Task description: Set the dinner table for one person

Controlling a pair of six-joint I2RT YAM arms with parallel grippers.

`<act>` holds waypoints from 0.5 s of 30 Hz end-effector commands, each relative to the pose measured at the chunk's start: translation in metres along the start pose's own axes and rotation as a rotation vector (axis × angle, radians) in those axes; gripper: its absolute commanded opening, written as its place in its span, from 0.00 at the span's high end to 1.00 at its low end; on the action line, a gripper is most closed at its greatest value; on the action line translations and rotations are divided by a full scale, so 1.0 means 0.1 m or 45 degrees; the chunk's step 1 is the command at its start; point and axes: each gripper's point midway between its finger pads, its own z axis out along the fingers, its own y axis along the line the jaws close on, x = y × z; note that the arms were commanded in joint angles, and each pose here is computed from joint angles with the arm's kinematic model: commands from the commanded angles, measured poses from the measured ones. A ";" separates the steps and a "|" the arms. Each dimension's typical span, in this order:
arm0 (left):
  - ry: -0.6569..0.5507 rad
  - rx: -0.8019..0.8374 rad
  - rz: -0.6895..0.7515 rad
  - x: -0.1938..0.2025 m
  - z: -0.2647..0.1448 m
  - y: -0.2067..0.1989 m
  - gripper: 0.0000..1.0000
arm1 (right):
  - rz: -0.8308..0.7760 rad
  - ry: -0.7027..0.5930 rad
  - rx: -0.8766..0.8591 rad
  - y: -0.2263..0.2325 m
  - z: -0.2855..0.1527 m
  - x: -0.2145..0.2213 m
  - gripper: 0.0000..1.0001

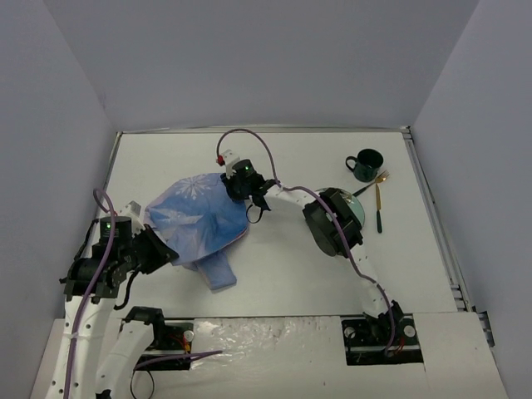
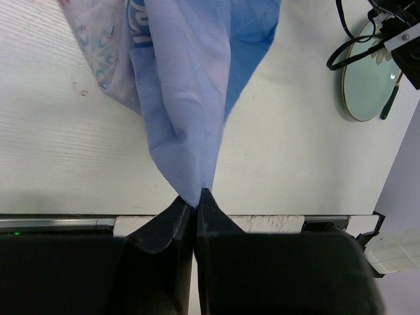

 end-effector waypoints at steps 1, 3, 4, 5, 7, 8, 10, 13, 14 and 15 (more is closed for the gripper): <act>-0.040 -0.014 -0.006 -0.12 -0.01 -0.04 1.00 | 0.073 0.154 0.246 -0.38 -0.37 0.41 0.95; -0.044 -0.026 -0.005 -0.15 0.03 -0.03 1.00 | 0.116 0.189 0.377 -0.53 -0.63 0.54 1.00; -0.042 -0.033 -0.006 -0.15 0.06 -0.02 1.00 | 0.140 0.200 0.439 -0.59 -0.76 0.59 1.00; -0.039 -0.039 -0.007 -0.16 0.09 -0.01 1.00 | 0.166 0.207 0.503 -0.66 -0.89 0.64 1.00; -0.040 -0.048 -0.006 -0.20 0.15 -0.01 1.00 | 0.263 0.240 0.664 -0.81 -1.25 0.80 1.00; -0.039 -0.061 -0.006 -0.22 0.18 0.01 1.00 | 0.303 0.267 0.695 -0.82 -1.37 0.90 1.00; -0.045 -0.076 -0.003 -0.26 0.24 0.02 1.00 | 0.378 0.333 0.736 -0.79 -1.63 1.09 0.99; -0.051 -0.130 0.011 -0.35 0.31 0.07 1.00 | 0.474 0.467 0.709 -0.59 -1.90 1.52 0.91; -0.063 -0.165 0.022 -0.39 0.32 0.10 1.00 | 0.507 0.488 0.696 -0.53 -1.97 1.58 0.86; -0.078 -0.198 0.033 -0.44 0.32 0.13 1.00 | 0.529 0.508 0.670 -0.46 -2.02 1.63 0.80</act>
